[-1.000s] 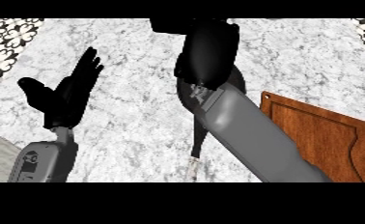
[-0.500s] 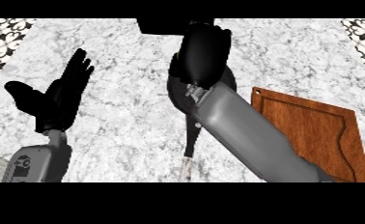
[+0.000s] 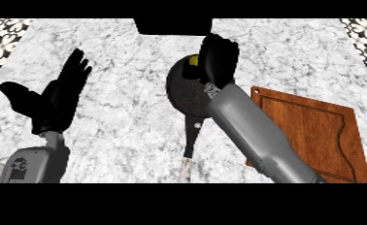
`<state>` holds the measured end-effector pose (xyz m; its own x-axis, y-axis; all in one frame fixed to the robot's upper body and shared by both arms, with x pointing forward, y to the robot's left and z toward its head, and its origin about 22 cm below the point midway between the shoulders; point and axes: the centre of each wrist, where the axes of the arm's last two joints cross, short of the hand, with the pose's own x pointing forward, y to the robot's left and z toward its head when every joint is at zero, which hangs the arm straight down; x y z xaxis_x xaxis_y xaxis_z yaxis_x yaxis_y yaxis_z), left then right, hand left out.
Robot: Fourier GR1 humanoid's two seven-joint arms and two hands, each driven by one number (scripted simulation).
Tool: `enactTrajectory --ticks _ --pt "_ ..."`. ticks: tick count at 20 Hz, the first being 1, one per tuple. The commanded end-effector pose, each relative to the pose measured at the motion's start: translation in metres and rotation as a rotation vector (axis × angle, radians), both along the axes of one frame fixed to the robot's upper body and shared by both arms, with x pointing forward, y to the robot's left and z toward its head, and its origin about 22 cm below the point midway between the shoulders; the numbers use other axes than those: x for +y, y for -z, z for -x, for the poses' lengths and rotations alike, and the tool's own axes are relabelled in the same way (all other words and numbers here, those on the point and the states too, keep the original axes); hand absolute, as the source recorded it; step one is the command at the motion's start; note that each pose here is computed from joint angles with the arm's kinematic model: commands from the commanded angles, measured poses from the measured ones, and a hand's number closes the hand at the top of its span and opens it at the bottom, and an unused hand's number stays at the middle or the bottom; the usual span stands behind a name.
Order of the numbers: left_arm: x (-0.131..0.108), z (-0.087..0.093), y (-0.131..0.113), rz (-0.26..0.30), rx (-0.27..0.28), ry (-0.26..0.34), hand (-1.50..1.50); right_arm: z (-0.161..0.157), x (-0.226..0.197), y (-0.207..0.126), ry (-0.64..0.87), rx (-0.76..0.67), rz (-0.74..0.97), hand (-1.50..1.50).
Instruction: Pick the lemon from the cutting board and place it in the pan
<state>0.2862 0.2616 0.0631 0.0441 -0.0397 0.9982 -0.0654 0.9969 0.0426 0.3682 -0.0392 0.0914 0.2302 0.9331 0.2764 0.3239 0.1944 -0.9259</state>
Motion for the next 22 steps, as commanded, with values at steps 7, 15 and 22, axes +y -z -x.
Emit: enactTrajectory --ticks 7,15,22 --pt "-0.002 0.0 -0.002 -0.013 0.011 0.005 0.0 -0.009 -0.031 0.06 0.231 0.181 -0.222 -1.5" --pt "0.001 0.0 -0.008 0.013 0.014 0.011 0.0 -0.011 -0.042 0.078 0.112 0.073 -0.363 -1.5" --pt "0.006 0.007 0.001 0.012 0.027 -0.034 0.0 0.01 -0.057 0.061 0.086 -0.195 -0.658 -1.5"
